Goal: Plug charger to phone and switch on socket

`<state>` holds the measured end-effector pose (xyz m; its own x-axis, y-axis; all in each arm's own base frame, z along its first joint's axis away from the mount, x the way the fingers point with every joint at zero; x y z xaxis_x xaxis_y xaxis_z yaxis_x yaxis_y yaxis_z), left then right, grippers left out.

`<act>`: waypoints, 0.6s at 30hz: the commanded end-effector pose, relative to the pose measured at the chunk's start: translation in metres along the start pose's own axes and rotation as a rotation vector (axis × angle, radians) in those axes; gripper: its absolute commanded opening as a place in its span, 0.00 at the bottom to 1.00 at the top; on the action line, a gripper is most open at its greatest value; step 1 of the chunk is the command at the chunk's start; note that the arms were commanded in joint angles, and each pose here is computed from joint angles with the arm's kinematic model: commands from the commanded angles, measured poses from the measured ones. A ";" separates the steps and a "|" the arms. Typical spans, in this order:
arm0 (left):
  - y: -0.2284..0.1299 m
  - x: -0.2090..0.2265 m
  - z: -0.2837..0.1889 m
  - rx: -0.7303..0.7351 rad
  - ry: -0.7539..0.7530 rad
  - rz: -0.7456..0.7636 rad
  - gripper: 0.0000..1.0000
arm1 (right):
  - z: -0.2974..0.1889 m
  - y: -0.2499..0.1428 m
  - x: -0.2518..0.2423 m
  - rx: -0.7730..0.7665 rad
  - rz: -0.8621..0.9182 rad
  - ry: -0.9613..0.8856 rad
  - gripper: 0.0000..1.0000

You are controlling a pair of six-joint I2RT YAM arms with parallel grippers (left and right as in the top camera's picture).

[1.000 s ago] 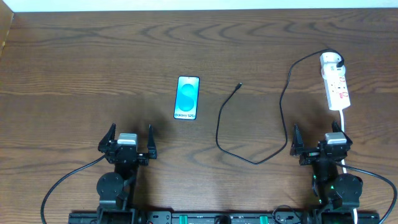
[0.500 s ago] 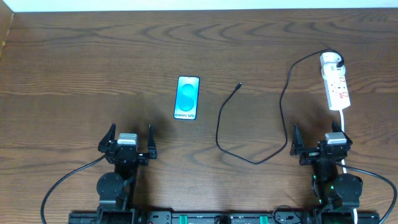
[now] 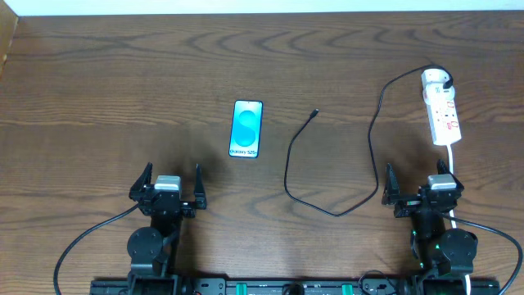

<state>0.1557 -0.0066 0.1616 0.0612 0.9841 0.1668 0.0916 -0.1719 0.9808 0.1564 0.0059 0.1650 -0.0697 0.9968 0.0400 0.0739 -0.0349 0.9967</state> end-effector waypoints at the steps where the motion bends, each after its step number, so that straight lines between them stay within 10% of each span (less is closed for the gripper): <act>1: -0.008 0.000 0.001 0.036 0.007 0.016 0.99 | 0.000 -0.001 0.001 0.000 -0.008 0.001 0.99; 18: 0.006 0.001 0.002 0.062 -0.011 -0.060 0.99 | 0.000 -0.001 0.001 0.000 -0.008 0.001 0.99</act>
<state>0.1579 -0.0068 0.1564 0.0654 0.9898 0.1264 0.1463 -0.1348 0.9800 0.1564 0.0059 0.1650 -0.0697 0.9968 0.0400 0.0739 -0.0349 0.9967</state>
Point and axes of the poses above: each gripper's point midway between its finger pads, its own z axis out along the fingers, its own x axis along the line the jaws close on, y = z × x, the point moved 9 cm from there along -z, back along the fingers, and after that the axes turned 4 degrees about z, right-handed, at the moved point
